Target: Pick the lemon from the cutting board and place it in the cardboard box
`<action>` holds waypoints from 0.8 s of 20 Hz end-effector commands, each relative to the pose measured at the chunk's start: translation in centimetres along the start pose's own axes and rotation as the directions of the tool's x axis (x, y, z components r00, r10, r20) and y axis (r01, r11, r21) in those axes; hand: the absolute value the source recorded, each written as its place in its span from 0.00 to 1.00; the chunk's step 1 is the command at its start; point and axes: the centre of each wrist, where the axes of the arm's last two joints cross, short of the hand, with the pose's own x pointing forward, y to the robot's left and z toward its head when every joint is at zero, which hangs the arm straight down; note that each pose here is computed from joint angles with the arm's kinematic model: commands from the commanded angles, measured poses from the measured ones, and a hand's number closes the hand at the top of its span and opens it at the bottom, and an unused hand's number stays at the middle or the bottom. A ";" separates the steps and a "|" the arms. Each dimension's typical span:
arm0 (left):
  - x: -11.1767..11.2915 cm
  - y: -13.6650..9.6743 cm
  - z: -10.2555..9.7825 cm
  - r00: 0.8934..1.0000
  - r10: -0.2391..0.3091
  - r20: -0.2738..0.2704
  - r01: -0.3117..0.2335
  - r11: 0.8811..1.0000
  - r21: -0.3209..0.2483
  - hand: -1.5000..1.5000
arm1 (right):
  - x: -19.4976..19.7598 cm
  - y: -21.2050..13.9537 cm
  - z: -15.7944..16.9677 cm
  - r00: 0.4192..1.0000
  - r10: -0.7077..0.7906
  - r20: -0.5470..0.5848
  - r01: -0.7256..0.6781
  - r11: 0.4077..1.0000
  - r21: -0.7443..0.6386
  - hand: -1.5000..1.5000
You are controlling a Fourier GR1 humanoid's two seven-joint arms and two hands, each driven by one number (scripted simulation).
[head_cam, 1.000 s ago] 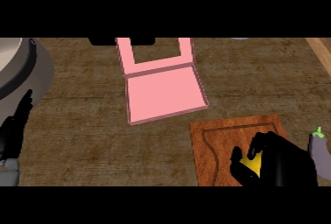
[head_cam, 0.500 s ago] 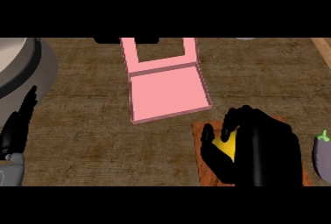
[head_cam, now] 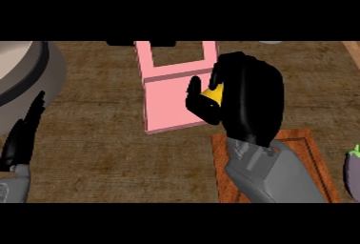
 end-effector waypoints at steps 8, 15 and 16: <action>0.6 -1.9 -0.7 1.000 -0.003 0.013 0.003 1.000 0.009 0.50 | 2.6 3.9 -9.9 0.980 -0.144 -0.141 0.155 0.986 0.068 1.00; 1.0 0.5 -1.7 0.999 -0.019 0.032 0.019 1.000 -0.008 0.50 | 2.2 8.8 -12.4 0.977 -0.099 -0.190 0.115 0.991 0.075 1.00; 1.5 0.1 -0.5 1.000 0.002 0.027 -0.002 1.000 -0.028 0.50 | 0.8 9.9 -12.9 0.977 -0.045 -0.210 0.066 0.993 0.094 1.00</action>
